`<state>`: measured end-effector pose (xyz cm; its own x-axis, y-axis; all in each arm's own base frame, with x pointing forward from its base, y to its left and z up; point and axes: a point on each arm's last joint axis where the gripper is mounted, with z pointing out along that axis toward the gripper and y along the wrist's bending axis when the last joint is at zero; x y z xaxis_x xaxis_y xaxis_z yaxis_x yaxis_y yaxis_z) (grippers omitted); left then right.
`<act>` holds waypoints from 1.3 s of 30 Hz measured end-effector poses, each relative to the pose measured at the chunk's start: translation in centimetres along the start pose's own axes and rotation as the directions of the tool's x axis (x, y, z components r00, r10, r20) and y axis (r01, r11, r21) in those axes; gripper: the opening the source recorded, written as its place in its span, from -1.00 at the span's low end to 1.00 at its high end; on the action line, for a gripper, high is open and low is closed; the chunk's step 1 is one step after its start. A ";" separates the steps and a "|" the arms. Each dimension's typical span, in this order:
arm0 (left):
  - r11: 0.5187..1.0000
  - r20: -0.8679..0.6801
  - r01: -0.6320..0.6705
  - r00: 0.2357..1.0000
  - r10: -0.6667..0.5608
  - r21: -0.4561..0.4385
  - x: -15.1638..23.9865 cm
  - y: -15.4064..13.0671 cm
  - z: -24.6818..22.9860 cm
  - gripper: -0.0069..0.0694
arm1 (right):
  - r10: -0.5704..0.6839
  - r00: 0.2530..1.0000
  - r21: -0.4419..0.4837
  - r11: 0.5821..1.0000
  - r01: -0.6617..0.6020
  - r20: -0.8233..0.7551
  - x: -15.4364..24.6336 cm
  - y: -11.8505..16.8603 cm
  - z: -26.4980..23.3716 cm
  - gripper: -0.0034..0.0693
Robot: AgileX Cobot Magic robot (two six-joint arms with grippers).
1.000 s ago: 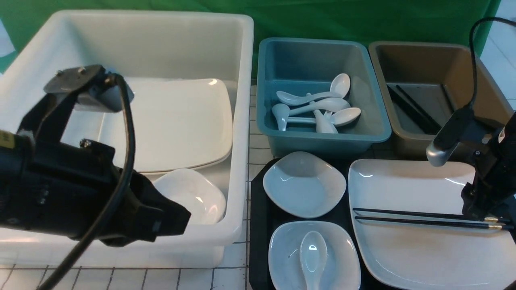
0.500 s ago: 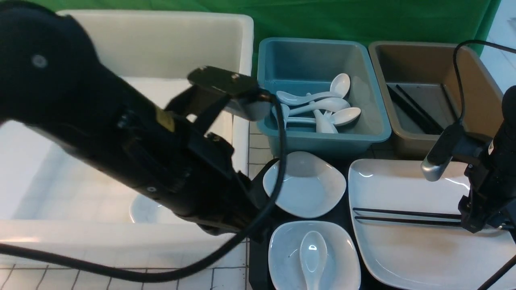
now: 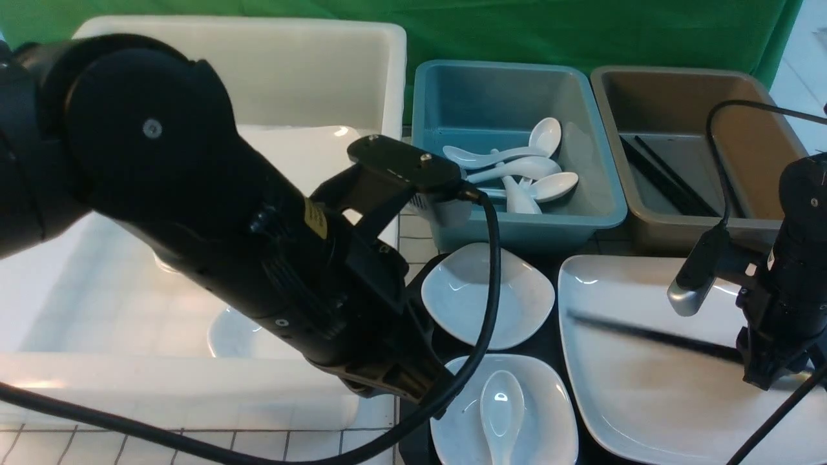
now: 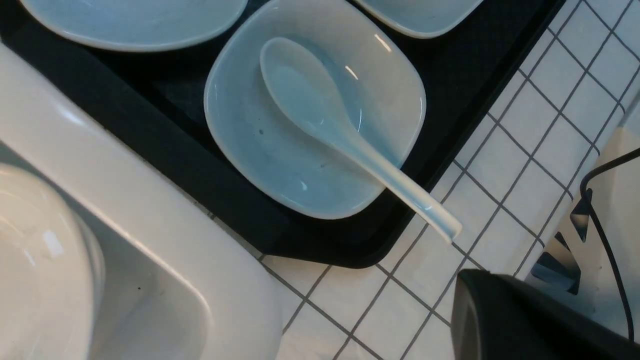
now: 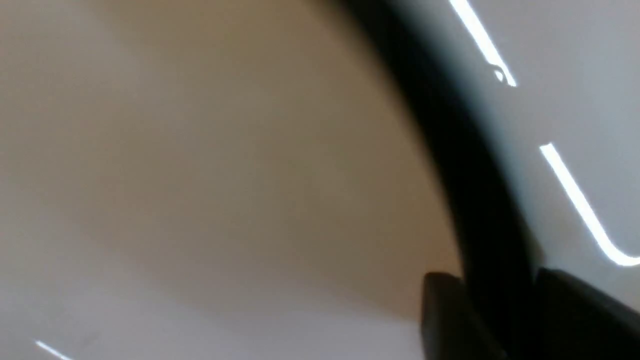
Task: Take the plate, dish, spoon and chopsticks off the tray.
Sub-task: Use the right arm to grab a pair of chopsticks from the plate, then use the right arm to put the chopsticks into the small storage box on the right
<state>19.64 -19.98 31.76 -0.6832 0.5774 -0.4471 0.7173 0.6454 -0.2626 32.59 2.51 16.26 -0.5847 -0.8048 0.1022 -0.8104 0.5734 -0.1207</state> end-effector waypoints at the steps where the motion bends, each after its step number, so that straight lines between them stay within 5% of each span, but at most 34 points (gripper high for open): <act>1: 1.000 0.000 -0.001 1.000 0.001 -0.002 0.0 0.0 0.0 -0.83 | 0.001 1.000 -0.003 1.000 -0.001 -0.003 0.0 0.0 0.0 -0.57; 16: 1.000 0.062 -0.001 0.998 0.002 -0.015 -0.6 0.1 0.0 -0.83 | -0.158 0.983 -0.087 0.985 0.150 -0.094 -0.7 4.4 -3.9 -0.53; 25: 1.000 0.198 -0.013 0.980 0.019 -0.029 -2.6 -0.2 -1.5 -0.83 | -0.177 0.980 0.047 0.984 0.173 0.096 1.7 6.3 -11.3 -0.53; 30: 0.998 0.395 -0.023 0.918 0.044 -0.059 -5.1 -0.4 -3.5 -0.83 | -0.058 0.943 0.173 0.985 0.000 0.327 2.1 3.8 -15.3 -0.53; 36: 0.993 0.571 -0.024 0.816 0.086 -0.116 -8.6 -0.1 -4.5 -0.83 | 0.140 0.812 0.139 0.955 -0.261 0.566 2.1 -1.4 -17.3 -0.53; 39: 0.991 0.609 -0.018 0.787 0.094 -0.129 -10.9 0.4 -3.5 -0.83 | 0.259 0.684 0.086 0.901 -0.426 0.682 1.7 -5.3 -17.0 -0.53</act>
<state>26.86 -24.26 39.52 -0.3872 0.2104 -0.8977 0.7057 0.6942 -0.1417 35.23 0.67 33.89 -0.5837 -0.5070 -0.6343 -0.4774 0.8461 -0.2370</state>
